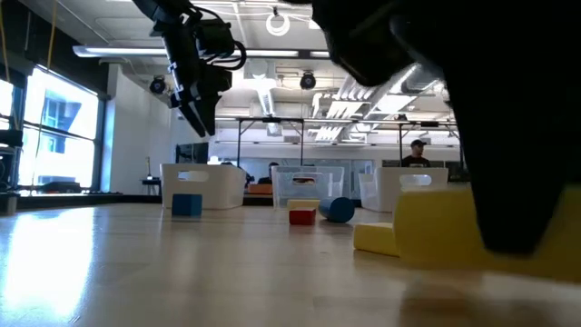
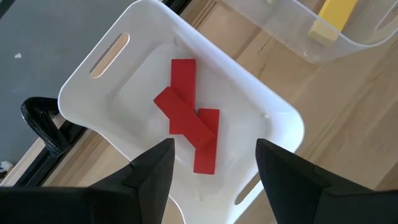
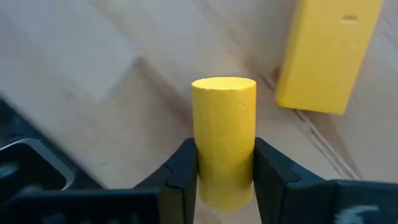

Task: Sort & place blocks by color
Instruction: Put the yellow block into the transparent bin

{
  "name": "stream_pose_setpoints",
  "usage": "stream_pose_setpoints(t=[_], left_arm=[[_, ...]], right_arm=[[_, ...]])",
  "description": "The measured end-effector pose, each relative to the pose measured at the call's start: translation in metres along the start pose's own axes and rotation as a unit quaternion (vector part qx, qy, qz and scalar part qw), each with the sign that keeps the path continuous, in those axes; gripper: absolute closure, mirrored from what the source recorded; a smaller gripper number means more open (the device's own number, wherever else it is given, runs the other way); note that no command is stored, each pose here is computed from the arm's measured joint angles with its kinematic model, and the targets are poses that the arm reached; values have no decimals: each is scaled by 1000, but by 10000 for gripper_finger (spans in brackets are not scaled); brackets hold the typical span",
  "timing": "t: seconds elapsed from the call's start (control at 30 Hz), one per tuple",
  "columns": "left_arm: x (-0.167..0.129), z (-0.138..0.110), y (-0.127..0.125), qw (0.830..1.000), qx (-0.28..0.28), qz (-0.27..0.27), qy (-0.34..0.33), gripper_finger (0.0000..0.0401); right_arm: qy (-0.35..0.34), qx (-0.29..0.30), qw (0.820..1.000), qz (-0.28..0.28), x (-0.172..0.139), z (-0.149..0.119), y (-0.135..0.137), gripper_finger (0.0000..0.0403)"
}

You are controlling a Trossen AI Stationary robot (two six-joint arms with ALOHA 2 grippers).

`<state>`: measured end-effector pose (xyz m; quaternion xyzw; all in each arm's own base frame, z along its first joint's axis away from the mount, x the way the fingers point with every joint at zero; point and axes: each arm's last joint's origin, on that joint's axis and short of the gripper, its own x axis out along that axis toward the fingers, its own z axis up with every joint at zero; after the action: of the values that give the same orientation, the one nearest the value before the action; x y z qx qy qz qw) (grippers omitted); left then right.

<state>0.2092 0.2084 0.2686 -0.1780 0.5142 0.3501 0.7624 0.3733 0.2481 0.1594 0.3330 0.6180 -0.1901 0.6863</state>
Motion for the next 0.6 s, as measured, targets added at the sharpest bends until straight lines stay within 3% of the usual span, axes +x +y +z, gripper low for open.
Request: stream_pose_setpoints(t=[0.1, 0.3, 0.6], left_arm=[[0, 0, -4, 1000, 3, -3, 1, 188], [-2, -3, -15, 1000, 22, -10, 11, 188], [-3, -9, -24, 998, 35, 25, 37, 188]], right_arm=[[-1, -18, 1000, -6, -12, 6, 3, 314], [-28, -56, 996, -70, -39, 30, -4, 314], [-88, -117, 979, -143, -90, 88, -22, 314]])
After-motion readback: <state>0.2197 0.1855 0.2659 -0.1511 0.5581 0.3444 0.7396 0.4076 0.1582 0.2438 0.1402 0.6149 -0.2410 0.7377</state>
